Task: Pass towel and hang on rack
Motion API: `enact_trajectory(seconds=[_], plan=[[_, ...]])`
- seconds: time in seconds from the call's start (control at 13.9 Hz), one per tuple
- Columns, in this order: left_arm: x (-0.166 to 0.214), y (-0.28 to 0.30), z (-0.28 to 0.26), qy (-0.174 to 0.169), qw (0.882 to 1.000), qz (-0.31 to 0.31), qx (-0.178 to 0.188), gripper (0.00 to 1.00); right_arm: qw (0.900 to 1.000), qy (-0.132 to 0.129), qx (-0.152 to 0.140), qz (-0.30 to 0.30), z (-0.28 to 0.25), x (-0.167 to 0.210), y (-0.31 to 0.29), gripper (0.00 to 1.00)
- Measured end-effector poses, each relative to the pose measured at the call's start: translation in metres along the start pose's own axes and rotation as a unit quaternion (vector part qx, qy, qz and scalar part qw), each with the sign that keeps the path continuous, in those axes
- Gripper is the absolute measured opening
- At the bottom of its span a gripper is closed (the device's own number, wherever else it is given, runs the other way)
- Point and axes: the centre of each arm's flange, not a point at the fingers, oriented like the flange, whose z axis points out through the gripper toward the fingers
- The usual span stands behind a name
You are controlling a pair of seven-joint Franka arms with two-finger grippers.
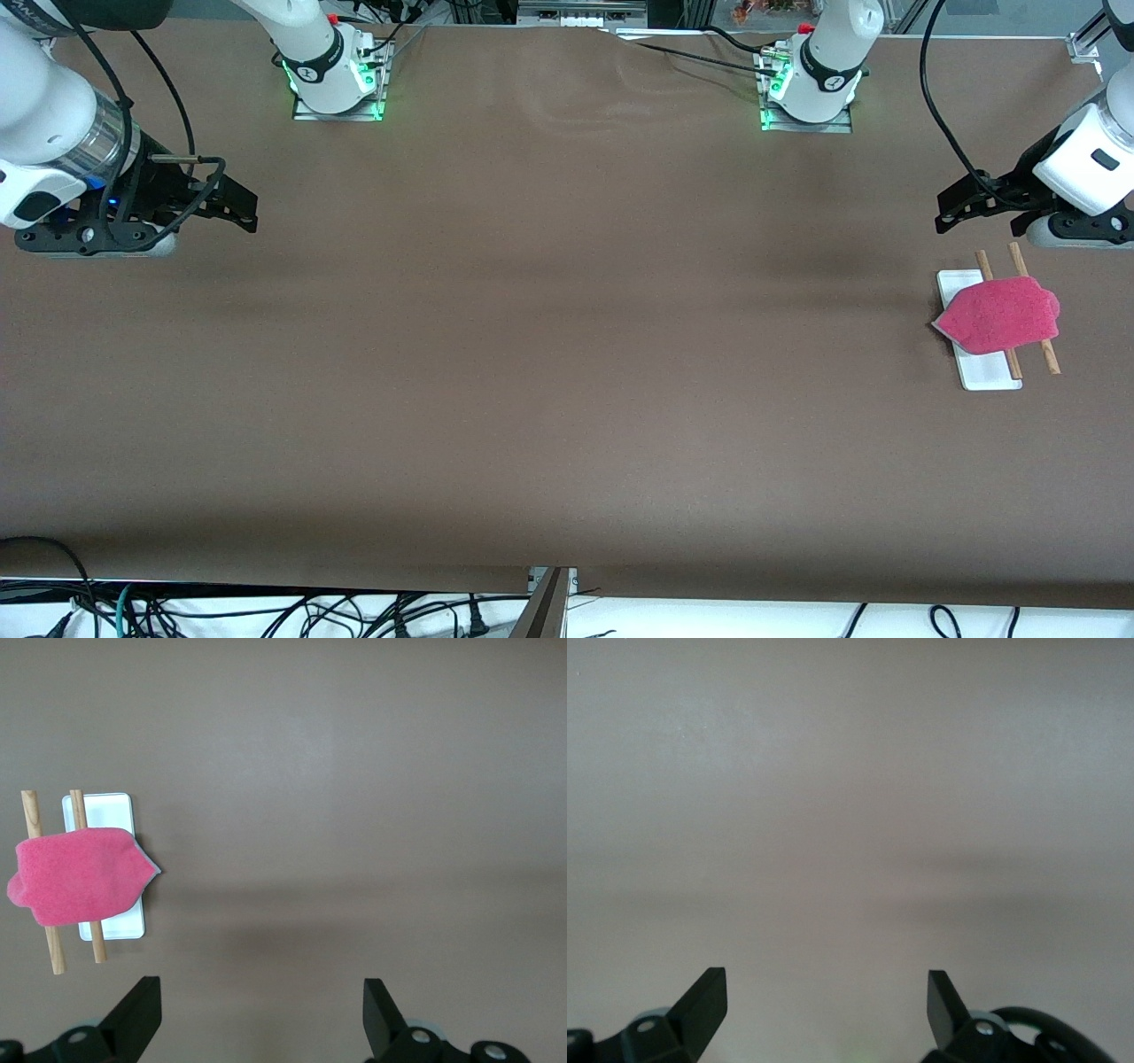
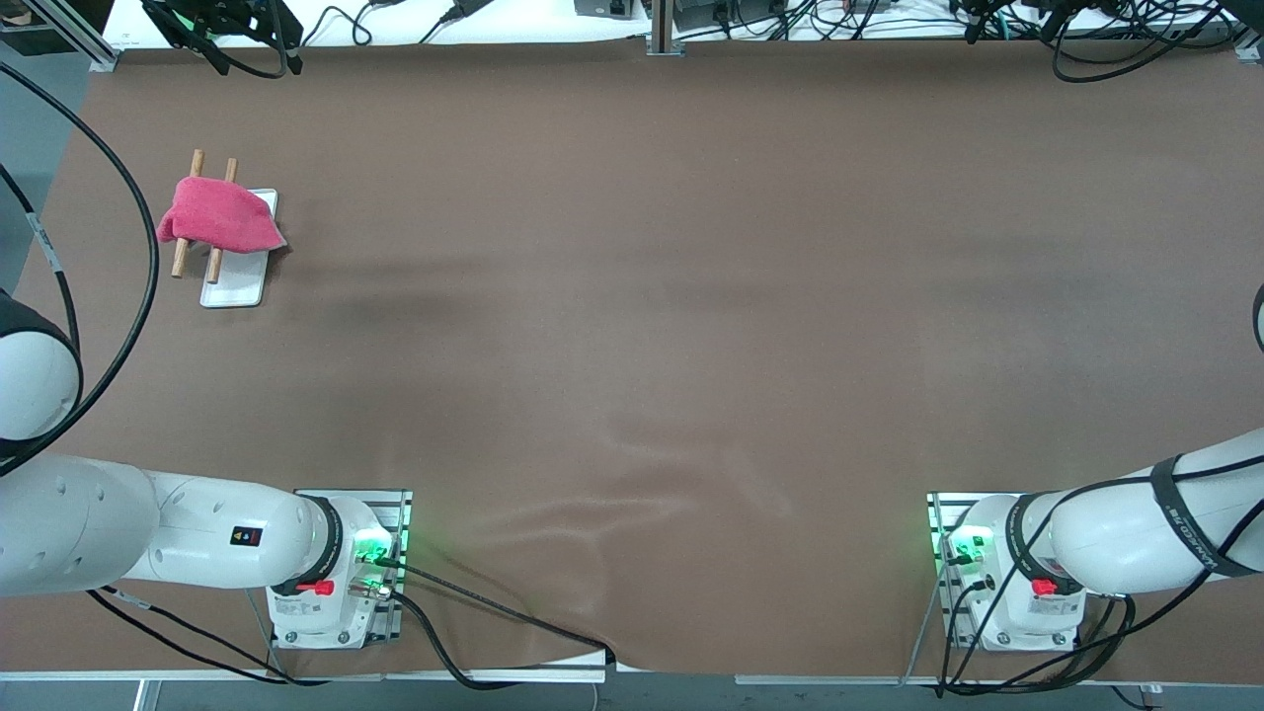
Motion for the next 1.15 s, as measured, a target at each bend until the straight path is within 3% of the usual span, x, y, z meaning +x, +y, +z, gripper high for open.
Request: enact_trajectory(seconds=[1.15], plan=[[0.010, -0.006, -0.001, 0.003, 1.000, 0.004, 0.001, 1.00, 1.000, -0.003, -0.001, 0.002, 0.003, 0.001, 0.000, 1.00]])
